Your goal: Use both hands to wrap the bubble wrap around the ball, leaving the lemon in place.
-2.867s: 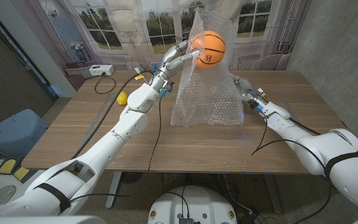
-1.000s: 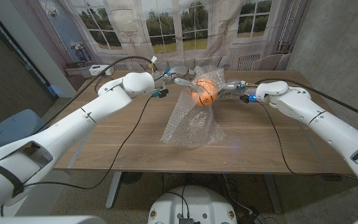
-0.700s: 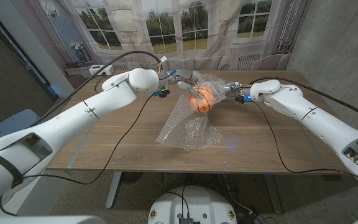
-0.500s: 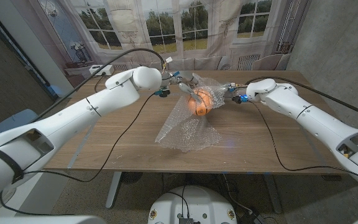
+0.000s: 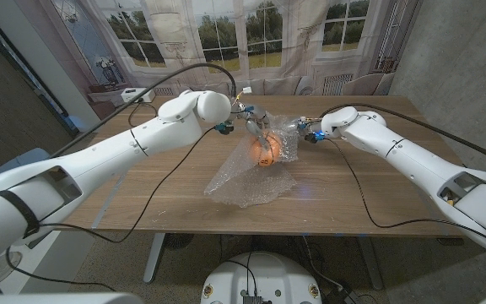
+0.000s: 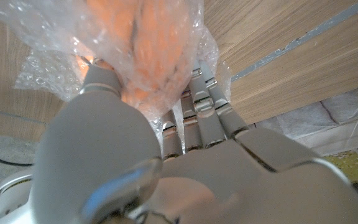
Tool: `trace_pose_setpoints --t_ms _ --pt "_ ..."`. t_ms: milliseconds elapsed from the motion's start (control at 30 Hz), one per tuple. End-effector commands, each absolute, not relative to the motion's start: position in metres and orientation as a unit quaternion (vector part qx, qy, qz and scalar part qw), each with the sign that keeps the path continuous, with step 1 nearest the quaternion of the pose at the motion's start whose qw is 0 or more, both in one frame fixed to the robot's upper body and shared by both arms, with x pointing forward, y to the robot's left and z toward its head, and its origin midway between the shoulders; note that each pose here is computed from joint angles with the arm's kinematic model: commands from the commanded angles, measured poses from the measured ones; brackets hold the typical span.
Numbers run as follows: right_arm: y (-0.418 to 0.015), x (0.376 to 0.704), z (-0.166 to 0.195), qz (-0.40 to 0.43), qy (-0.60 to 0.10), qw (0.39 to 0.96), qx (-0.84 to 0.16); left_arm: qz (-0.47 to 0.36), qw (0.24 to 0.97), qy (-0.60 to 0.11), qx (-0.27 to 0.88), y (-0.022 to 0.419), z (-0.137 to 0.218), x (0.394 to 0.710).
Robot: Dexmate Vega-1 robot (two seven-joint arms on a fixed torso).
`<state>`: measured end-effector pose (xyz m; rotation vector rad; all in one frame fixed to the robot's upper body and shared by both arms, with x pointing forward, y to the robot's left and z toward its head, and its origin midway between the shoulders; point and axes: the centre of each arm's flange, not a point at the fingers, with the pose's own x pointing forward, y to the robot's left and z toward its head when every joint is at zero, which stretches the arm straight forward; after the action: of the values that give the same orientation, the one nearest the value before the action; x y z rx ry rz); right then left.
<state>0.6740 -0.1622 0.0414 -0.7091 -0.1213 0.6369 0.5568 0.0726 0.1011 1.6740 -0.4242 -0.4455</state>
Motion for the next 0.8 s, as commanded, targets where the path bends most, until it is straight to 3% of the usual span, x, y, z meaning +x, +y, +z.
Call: trace_pose_setpoints --t_ms 33,400,800 --pt "-0.143 0.684 0.025 0.294 -0.046 0.89 -0.347 -0.207 0.576 -0.16 0.774 0.059 0.076 0.563" --pt "-0.114 0.693 -0.004 0.287 -0.062 0.89 -0.349 -0.221 0.53 -0.142 0.806 0.048 0.059 0.568" --pt "-0.118 0.695 0.003 0.319 -0.074 0.888 -0.323 -0.188 0.469 -0.14 0.852 0.039 0.045 0.565"
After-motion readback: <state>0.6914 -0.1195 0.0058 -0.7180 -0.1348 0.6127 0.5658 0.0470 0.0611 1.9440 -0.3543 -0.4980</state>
